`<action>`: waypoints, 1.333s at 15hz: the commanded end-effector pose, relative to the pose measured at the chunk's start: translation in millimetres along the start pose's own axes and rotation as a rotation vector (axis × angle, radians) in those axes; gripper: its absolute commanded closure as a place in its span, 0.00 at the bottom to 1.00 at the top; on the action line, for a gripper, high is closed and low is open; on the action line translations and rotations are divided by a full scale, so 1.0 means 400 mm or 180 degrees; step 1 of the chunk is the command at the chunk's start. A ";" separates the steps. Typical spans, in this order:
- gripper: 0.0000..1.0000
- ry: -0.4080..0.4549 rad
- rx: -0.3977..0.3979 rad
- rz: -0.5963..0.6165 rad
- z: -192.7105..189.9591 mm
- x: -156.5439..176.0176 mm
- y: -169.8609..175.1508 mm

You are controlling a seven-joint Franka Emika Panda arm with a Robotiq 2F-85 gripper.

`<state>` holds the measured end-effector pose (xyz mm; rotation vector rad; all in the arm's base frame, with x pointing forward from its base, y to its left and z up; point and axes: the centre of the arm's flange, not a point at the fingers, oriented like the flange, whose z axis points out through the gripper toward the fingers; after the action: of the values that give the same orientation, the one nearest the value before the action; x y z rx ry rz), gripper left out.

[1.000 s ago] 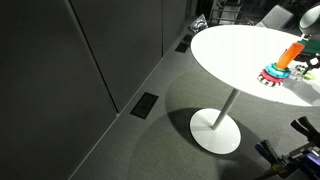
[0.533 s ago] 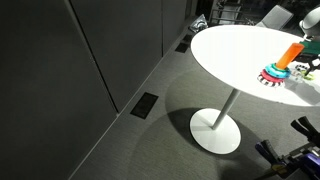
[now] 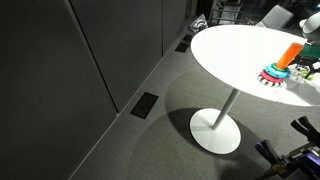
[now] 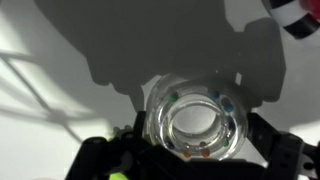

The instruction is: Put the clear item on the block

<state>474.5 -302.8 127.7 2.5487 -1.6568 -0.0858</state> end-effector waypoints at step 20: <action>0.31 -0.0055 0.0284 -0.0120 -0.324 -0.058 -0.061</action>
<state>502.6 -279.1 216.9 2.6402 -1.6616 -0.0389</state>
